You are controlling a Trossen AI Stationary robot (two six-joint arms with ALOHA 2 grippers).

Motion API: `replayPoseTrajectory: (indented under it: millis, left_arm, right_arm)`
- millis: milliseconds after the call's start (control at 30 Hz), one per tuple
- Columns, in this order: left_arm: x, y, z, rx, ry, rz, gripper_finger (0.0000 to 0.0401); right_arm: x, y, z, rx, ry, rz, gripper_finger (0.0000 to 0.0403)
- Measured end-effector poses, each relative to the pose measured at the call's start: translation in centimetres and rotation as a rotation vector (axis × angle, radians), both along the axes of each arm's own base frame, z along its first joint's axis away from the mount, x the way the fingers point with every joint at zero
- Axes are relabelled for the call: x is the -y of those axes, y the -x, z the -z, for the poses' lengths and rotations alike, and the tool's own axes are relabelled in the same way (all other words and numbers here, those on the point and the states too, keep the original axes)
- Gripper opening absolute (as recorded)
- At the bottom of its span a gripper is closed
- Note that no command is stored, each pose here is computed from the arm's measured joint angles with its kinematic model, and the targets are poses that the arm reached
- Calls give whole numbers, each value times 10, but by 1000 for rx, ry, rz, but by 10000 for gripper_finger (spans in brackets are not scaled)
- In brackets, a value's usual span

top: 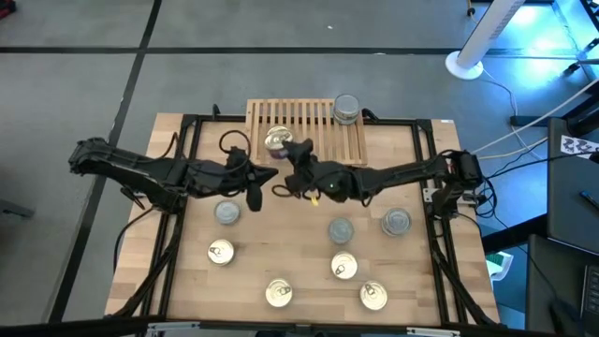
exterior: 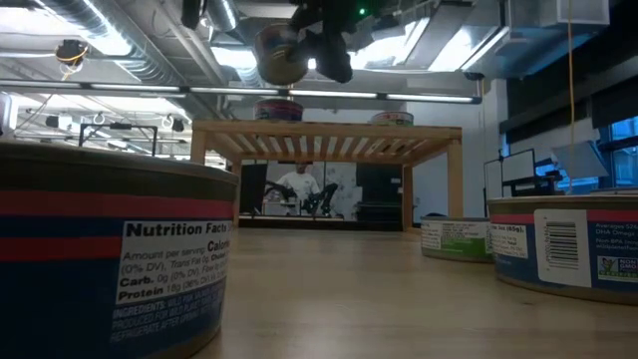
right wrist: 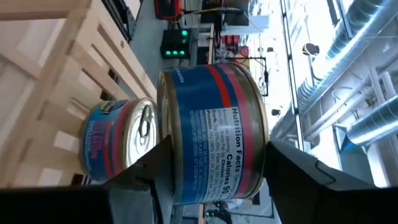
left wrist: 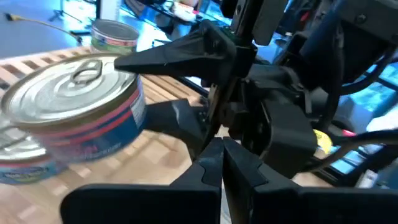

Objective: Stack canned seafood by type on shelf
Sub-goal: Stack the blue tuna can on top of the blue tuna can on the shelf

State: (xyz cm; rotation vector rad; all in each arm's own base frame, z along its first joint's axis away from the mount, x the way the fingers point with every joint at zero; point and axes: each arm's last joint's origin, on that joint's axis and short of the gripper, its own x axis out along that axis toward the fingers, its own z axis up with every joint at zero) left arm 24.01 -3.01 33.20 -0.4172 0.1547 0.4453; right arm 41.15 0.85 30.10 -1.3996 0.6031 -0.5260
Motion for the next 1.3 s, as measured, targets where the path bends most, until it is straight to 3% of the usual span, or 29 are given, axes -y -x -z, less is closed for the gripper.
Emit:
replayPoseTrajectory:
  millis: [400,733,1300]
  left_arm:
    - [-31,-17,16,-98,-66,-118,1]
    - [-50,-25,26,-146,-73,-186,1]
    - [-57,-23,33,-217,-78,-234,1]
  right_arm:
    - [43,-2,0,6,-18,-44,201]
    - [55,-9,15,-31,-34,-99,201]
    - [59,-17,29,-22,9,42,202]
